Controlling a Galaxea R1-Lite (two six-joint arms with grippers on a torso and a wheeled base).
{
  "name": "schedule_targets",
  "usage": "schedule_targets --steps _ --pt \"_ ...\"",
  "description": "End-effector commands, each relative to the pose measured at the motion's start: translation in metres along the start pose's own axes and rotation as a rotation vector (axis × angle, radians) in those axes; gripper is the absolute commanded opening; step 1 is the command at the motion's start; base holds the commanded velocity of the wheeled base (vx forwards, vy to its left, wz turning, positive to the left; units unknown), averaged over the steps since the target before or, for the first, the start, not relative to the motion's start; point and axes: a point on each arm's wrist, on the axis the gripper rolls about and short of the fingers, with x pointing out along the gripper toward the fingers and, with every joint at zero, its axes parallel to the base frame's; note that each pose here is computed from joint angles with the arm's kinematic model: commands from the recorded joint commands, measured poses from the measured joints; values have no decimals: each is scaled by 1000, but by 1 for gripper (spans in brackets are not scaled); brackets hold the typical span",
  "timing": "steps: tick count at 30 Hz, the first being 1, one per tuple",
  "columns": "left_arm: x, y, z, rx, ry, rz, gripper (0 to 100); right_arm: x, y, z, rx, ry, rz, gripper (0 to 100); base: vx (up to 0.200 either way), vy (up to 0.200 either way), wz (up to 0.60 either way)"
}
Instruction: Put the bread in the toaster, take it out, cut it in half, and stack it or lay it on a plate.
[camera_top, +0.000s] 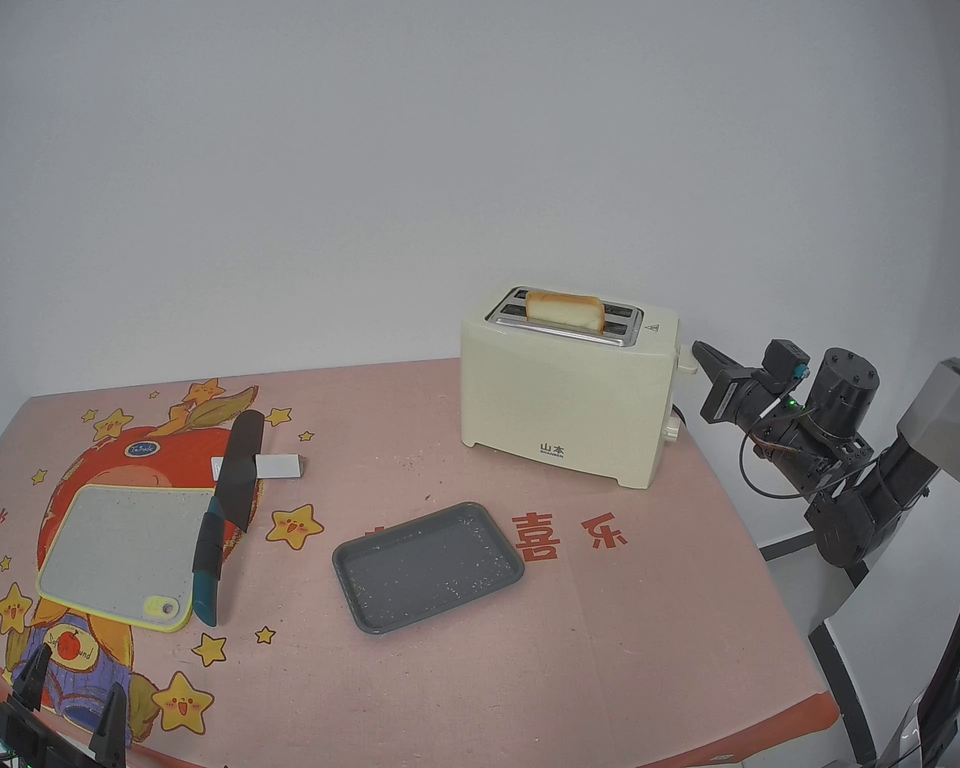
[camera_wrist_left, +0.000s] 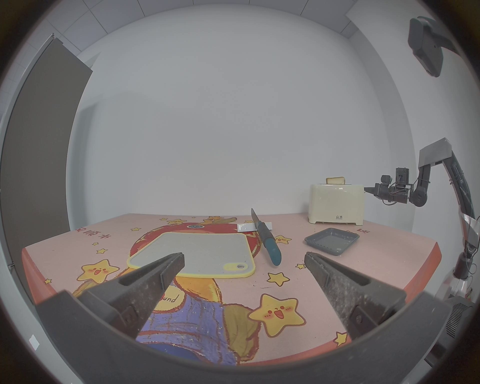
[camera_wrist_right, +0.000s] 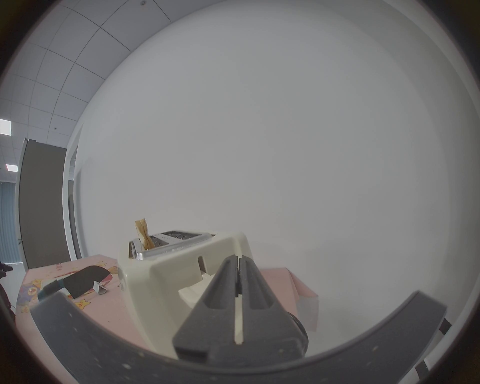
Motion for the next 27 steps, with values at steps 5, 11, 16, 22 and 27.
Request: schedule_targets --steps 5,11,16,22,27 --pt "1 0 -4 0 16 0 100 -4 -1 -13 -30 51 -5 0 0 0 0" --pt "1 0 -4 0 16 0 100 -4 -3 -20 -47 75 -9 0 0 0 0" --pt "1 0 -4 0 16 0 100 -4 -4 -25 -47 88 -12 0 0 0 0" --pt "1 0 -4 0 16 0 100 -4 -4 -28 -48 97 -14 0 0 0 0" --pt "1 0 -4 0 16 0 100 -4 -5 -30 -62 103 -16 0 0 0 0"
